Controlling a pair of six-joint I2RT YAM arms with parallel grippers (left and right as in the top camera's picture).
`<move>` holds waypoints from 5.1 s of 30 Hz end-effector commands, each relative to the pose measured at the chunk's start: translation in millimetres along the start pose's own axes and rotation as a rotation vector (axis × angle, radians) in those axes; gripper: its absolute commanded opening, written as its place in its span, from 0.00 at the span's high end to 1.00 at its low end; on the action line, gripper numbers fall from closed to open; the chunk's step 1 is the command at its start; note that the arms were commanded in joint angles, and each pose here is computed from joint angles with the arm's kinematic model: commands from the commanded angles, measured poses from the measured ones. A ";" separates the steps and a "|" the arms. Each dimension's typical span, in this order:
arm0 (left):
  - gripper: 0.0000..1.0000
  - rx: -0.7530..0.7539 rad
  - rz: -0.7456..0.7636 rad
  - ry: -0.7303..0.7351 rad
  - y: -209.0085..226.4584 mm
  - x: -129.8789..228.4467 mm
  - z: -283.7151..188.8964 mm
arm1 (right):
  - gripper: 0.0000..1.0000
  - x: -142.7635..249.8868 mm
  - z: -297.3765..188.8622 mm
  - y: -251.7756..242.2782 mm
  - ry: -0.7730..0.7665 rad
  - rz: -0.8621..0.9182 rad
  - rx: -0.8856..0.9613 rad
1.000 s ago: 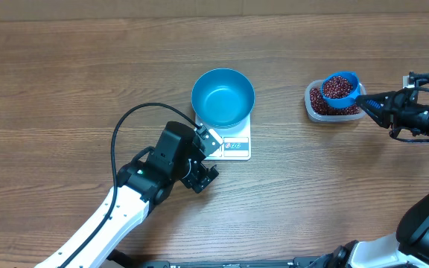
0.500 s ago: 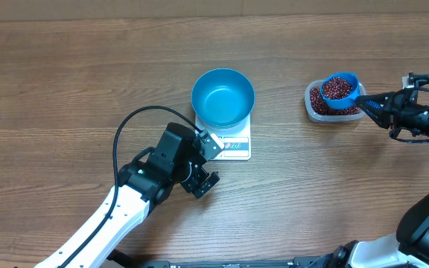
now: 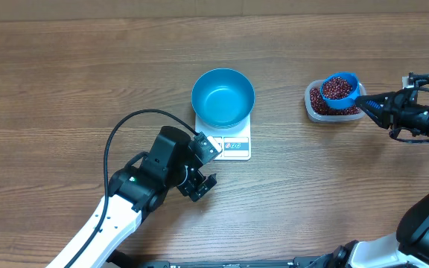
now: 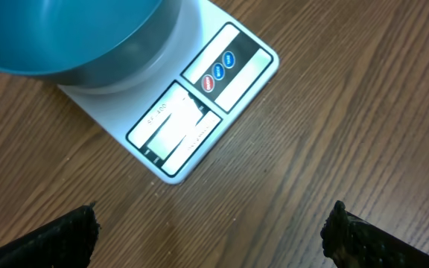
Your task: Scoop item into bowl and weigh 150g on scale
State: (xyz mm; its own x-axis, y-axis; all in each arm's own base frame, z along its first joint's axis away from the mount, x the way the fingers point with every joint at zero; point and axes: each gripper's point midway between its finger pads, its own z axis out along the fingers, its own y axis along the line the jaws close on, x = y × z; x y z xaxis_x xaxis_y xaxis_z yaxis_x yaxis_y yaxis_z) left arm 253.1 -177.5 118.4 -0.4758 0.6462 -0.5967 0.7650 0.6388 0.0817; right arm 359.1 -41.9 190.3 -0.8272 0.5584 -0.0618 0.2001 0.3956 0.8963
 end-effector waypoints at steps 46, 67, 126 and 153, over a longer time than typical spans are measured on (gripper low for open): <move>0.00 -0.007 -0.003 -0.023 10.4 0.1 -3.0 | 0.96 -2.5 -0.9 4.8 -0.003 -0.033 -0.015; 0.01 -0.007 -0.003 -0.023 10.4 0.1 -3.0 | 0.96 -2.4 4.3 22.7 0.015 -0.075 -0.040; 0.00 -0.024 0.008 -0.067 14.5 -11.1 -3.5 | 0.96 30.5 47.4 106.4 0.181 -0.242 -0.076; 0.00 -0.024 0.008 -0.068 14.6 -11.1 -3.5 | 0.96 78.1 107.0 146.1 0.304 -0.316 0.007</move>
State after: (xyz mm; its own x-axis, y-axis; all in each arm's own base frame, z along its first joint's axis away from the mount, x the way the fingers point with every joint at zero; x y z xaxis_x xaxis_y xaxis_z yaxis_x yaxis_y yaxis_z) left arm 269.2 -173.6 127.5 -0.4533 0.6198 -0.6406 0.7485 0.6549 0.1040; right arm 377.5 123.2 257.6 -0.9663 0.1867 -0.1771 -0.0561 0.5188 0.8530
